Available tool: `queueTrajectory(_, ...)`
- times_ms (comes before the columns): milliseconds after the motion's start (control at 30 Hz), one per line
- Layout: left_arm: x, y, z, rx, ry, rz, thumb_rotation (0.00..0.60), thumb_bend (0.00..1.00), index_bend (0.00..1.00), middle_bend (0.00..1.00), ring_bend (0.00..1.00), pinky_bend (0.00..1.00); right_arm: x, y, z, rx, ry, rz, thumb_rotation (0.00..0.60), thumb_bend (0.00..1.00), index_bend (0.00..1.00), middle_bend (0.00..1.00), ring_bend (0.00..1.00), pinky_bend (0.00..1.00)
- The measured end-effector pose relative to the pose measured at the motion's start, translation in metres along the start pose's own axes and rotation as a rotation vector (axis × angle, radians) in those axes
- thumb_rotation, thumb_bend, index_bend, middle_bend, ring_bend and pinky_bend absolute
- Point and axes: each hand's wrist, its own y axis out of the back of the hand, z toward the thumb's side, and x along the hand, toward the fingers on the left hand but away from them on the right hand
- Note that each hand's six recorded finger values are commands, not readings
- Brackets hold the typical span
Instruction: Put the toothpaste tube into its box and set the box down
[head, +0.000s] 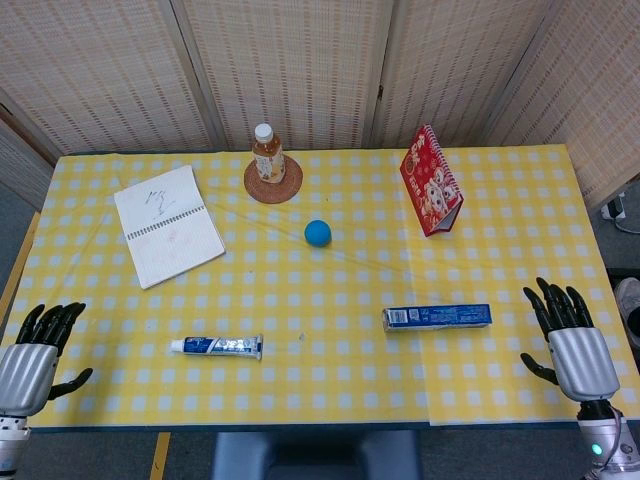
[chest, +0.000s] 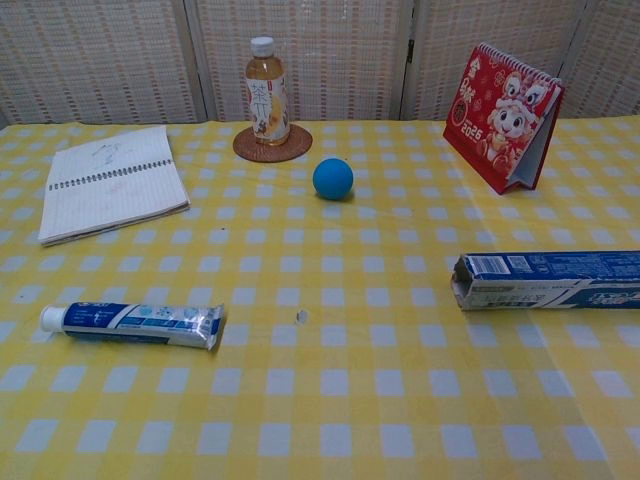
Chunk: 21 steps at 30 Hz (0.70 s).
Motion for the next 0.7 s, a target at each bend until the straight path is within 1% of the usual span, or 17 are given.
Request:
queueTrajectory(133,0.0,-0.003,0.002,0.006,0.002,-0.005,0.6,0.22,0.1,0.14,0.12,0.06,0.0,0.001,0.002,0.002,0.007,-0.008,0.6,0.21,0.0,0.0,0.0,0.0)
queueTrajectory(300,0.001,-0.007,0.009,-0.006,-0.024,-0.021,0.6,0.22,0.08,0.14,0.12,0.08,0.003,0.0,0.004,-0.002,0.019,0.005,0.6,0.21,0.0,0.0,0.0,0.0)
queueTrajectory(367,0.001,-0.01,0.015,-0.01,-0.048,-0.027,0.6,0.22,0.07,0.15,0.14,0.12,0.006,0.0,0.003,-0.006,0.021,0.006,0.6,0.21,0.0,0.0,0.0,0.0)
queueTrajectory(400,0.001,-0.012,0.018,-0.013,-0.063,-0.031,0.6,0.22,0.06,0.18,0.17,0.18,0.007,0.0,0.002,-0.004,0.019,0.006,0.6,0.21,0.0,0.0,0.0,0.0)
queueTrajectory(433,0.001,-0.015,0.023,-0.02,-0.085,-0.041,0.6,0.22,0.06,0.25,0.27,0.29,0.009,0.0,0.001,-0.002,0.015,0.007,0.6,0.21,0.0,0.0,0.0,0.0)
queueTrajectory(500,0.002,-0.019,0.031,-0.04,-0.12,-0.053,0.6,0.22,0.08,0.45,0.51,0.56,0.011,-0.001,0.0,0.003,0.009,0.01,0.6,0.21,0.0,0.0,0.0,0.0)
queueTrajectory(533,0.004,-0.02,0.038,-0.053,-0.146,-0.052,0.6,0.22,0.11,0.59,0.68,0.75,0.012,-0.001,0.0,0.006,0.007,0.012,0.6,0.21,0.0,0.0,0.0,0.0)
queueTrajectory(567,0.005,-0.021,0.043,-0.059,-0.168,-0.049,0.6,0.22,0.15,0.72,0.81,0.88,0.012,-0.001,0.0,0.006,0.007,0.013,0.6,0.21,0.0,0.0,0.0,0.0)
queueTrajectory(600,0.007,-0.022,0.048,-0.063,-0.191,-0.045,0.6,0.22,0.18,0.82,0.89,0.95,0.013,-0.001,0.001,0.005,0.009,0.01,0.6,0.21,0.0,0.0,0.0,0.0)
queueTrajectory(633,0.01,-0.024,0.057,-0.065,-0.225,-0.041,0.6,0.21,0.22,0.92,0.96,0.99,0.013,0.0,0.001,0.007,0.009,0.007,0.6,0.21,0.0,0.0,0.0,0.0)
queueTrajectory(667,0.012,-0.026,0.063,-0.065,-0.251,-0.041,0.6,0.21,0.25,0.97,0.99,1.0,0.013,0.0,0.001,0.01,0.009,0.004,0.6,0.21,0.0,0.0,0.0,0.0)
queueTrajectory(700,0.014,-0.029,0.069,-0.064,-0.273,-0.044,0.6,0.21,0.29,1.0,1.0,1.0,0.014,0.0,0.002,0.013,0.009,0.003,0.6,0.21,0.0,0.0,0.0,0.0)
